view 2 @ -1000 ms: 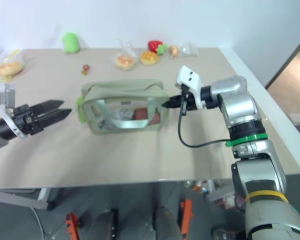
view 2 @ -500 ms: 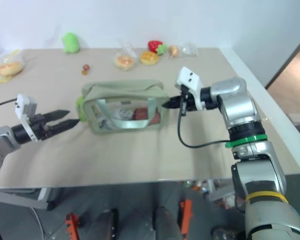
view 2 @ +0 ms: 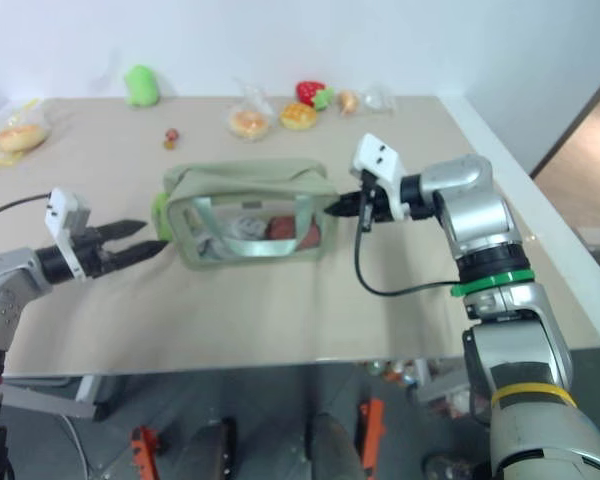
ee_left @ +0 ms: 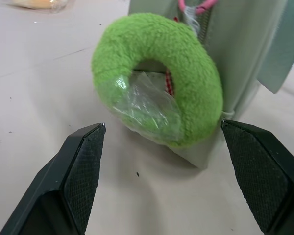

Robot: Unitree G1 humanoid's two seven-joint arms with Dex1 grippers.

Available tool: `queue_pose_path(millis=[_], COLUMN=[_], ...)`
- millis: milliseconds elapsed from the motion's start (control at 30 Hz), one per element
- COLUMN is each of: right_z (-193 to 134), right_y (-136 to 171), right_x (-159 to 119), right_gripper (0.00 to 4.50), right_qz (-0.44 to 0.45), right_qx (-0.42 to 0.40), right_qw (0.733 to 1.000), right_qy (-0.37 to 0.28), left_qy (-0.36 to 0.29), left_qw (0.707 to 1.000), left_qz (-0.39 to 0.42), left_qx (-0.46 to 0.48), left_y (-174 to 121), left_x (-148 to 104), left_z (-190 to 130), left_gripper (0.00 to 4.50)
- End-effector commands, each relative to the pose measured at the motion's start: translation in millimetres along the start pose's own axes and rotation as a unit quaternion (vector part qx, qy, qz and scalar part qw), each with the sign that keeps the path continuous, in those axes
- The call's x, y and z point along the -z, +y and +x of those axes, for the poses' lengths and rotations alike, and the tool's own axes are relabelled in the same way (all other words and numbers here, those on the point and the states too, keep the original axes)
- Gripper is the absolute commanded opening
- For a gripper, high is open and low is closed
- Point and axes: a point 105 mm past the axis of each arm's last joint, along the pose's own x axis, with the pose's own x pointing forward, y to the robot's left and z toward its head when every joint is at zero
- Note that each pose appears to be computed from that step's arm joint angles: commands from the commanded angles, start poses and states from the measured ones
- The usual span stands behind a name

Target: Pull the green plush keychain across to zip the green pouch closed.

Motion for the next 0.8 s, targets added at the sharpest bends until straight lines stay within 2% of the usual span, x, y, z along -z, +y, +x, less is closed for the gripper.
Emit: queue_pose_path(millis=[33,233,367,533,567,600,800], right_z=[-6.3,-6.5,-6.3,-6.1,-6.2,-6.4,-6.9], right_y=[-3.2,-3.9,-3.7,-2.9,-2.8,-2.6,-2.2], right_x=[-12.4,-12.9,-13.0,-13.5,-13.7,-13.9,-15.8], right_gripper=[0.08,0.08,0.00,0.00,0.00,0.00,0.00], right_qz=[-0.020,-0.021,-0.021,-0.023,-0.023,-0.023,-0.025], right_qx=[0.011,0.013,0.014,0.013,0.013,0.013,0.012], right_qw=[1.000,1.000,1.000,1.000,1.000,1.000,0.999], right_qy=[-0.014,-0.015,-0.015,-0.016,-0.016,-0.016,-0.018], left_qy=[-0.024,-0.040,-0.045,-0.043,-0.042,-0.042,-0.046], left_qw=[0.999,0.999,0.999,0.999,0.999,0.999,0.998], left_qz=[0.024,0.024,0.027,0.029,0.028,0.027,0.028], left_qx=[-0.002,0.001,-0.012,-0.017,-0.018,-0.017,-0.013], left_y=[0.3,-1.6,2.4,4.1,4.3,3.8,1.3], left_x=[-15.8,-22.2,-23.8,-24.4,-24.2,-23.9,-25.1], left_z=[1.5,9.6,13.4,16.8,17.1,17.1,17.2], left_gripper=[3.94,3.94,2.79,1.16,0.65,0.42,0.42])
